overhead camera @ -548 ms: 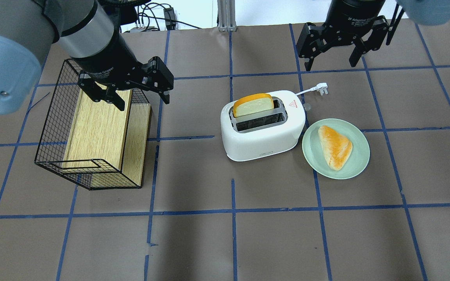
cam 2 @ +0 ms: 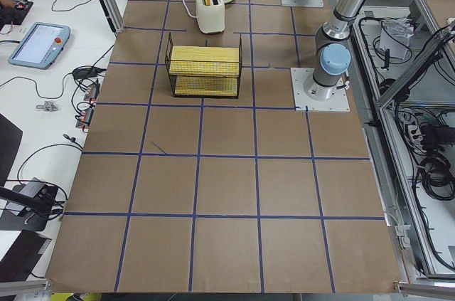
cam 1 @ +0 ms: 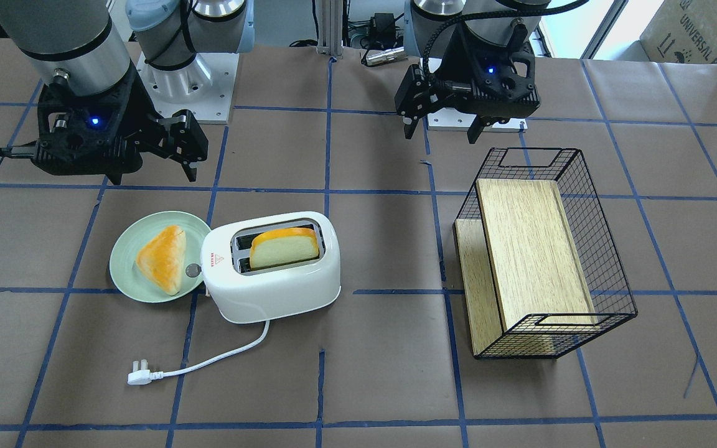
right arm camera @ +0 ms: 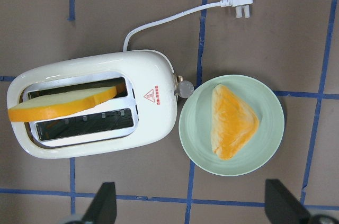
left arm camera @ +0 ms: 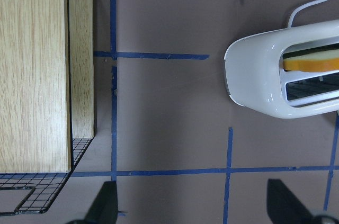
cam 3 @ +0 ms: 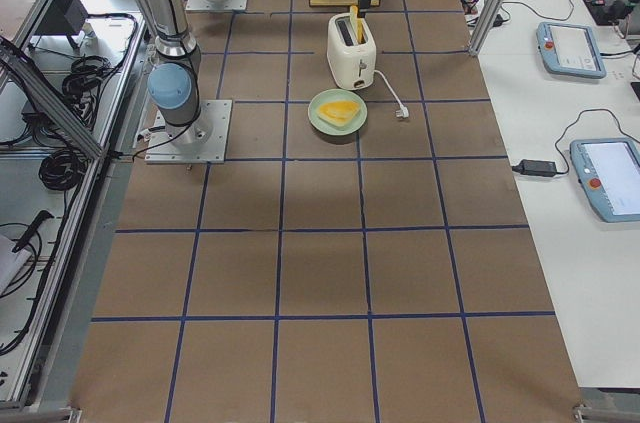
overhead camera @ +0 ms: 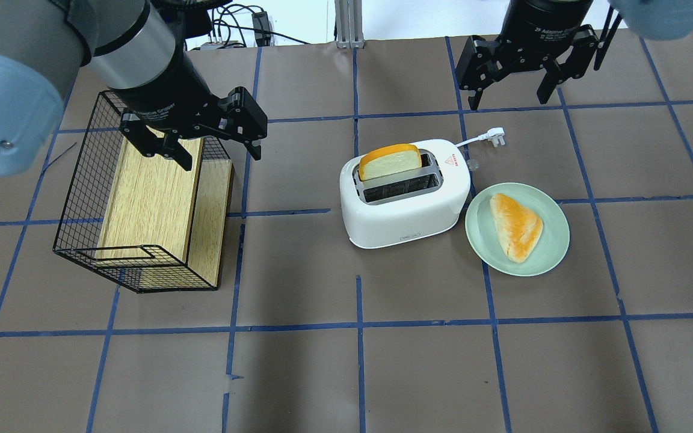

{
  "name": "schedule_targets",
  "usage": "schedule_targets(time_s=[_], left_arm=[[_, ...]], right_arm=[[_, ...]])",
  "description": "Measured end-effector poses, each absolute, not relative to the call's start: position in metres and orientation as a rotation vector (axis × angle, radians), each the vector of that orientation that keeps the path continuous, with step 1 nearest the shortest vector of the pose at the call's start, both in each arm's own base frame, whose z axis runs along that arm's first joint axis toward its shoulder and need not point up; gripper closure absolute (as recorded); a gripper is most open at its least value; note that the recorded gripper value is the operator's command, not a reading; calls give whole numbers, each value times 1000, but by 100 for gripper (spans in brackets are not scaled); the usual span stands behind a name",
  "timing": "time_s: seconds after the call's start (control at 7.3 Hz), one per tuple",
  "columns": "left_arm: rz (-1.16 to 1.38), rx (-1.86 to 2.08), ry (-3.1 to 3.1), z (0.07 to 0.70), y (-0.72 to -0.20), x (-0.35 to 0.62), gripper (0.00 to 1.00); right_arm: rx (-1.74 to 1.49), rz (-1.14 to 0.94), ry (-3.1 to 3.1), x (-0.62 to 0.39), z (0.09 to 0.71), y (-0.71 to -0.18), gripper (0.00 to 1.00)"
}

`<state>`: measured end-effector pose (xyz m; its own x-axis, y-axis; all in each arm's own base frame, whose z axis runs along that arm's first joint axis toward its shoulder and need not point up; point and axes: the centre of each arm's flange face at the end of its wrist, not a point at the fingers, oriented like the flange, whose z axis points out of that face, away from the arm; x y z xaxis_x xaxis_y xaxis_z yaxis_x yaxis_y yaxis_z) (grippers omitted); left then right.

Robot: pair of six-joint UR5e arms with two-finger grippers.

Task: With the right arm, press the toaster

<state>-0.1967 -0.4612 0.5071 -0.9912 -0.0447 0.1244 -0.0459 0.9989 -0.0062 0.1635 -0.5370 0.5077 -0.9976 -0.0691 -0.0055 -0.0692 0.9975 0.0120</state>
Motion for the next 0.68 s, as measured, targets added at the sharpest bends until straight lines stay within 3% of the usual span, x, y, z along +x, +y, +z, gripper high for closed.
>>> schedule_targets(time_s=[0.55,0.68], left_arm=[[15,69,-3016,508,-461,-197,0],[15,69,-3016,508,-461,-197,0]], right_arm=[[-118,30,3135,165,506,-537,0],[-124,34,3134,164,505,-538,20]])
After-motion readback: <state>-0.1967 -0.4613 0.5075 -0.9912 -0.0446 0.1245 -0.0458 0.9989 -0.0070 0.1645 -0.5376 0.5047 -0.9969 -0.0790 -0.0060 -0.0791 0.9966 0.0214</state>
